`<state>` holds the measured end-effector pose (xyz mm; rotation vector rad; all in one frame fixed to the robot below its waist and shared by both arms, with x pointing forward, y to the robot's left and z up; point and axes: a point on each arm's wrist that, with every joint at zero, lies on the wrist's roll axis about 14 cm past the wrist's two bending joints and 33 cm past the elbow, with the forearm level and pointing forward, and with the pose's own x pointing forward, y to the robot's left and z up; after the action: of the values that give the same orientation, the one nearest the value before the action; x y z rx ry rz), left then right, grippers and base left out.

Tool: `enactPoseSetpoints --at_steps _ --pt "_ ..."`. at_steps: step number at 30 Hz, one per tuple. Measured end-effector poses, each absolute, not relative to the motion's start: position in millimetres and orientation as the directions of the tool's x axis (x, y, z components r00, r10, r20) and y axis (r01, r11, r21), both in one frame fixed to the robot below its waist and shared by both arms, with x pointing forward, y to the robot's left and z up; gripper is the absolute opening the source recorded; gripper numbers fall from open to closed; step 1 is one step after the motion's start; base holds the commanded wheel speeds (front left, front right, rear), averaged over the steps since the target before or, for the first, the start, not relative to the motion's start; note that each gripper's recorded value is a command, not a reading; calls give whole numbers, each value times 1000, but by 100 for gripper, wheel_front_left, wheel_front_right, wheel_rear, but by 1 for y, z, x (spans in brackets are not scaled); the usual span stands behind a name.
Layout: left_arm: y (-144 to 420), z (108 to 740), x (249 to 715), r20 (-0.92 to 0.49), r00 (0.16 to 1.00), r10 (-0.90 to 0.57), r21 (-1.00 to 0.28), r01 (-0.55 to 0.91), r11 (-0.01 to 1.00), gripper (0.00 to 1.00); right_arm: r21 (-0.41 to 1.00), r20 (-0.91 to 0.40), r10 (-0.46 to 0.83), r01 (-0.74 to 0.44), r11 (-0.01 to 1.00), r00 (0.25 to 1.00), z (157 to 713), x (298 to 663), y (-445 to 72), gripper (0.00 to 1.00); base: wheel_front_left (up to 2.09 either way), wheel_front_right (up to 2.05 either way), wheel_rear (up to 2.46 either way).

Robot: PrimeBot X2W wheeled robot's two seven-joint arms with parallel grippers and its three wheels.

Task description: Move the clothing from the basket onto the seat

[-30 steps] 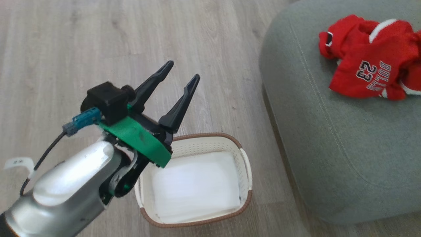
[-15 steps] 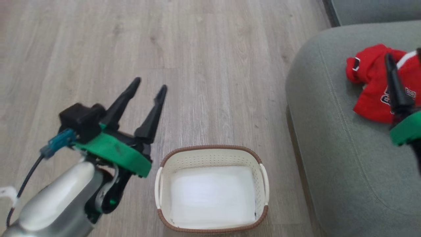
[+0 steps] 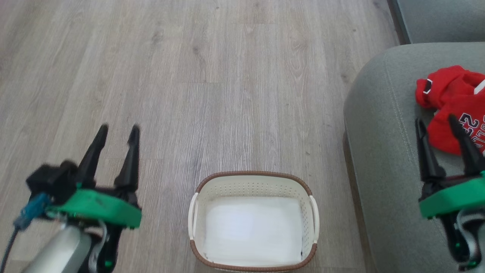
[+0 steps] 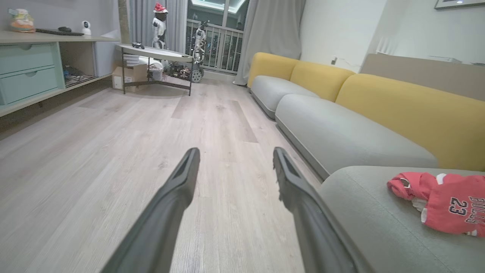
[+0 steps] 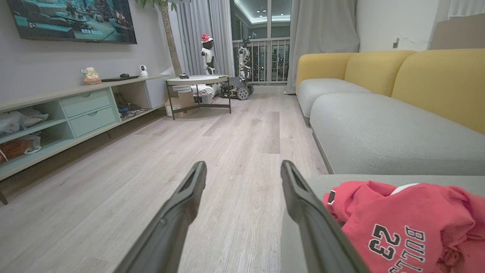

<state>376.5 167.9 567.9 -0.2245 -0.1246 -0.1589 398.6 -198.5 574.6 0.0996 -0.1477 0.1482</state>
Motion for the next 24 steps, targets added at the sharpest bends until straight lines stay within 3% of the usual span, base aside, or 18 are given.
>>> enactPoseSetpoints --at_steps 10,24 --pt "202 541 355 112 994 -7 -208 30 978 100 129 137 139 -156 979 981 544 379 -191 100 0 0 0" --pt "195 512 356 67 997 -46 -181 57 982 100 149 85 158 -170 974 984 513 370 -182 100 0 0 0"
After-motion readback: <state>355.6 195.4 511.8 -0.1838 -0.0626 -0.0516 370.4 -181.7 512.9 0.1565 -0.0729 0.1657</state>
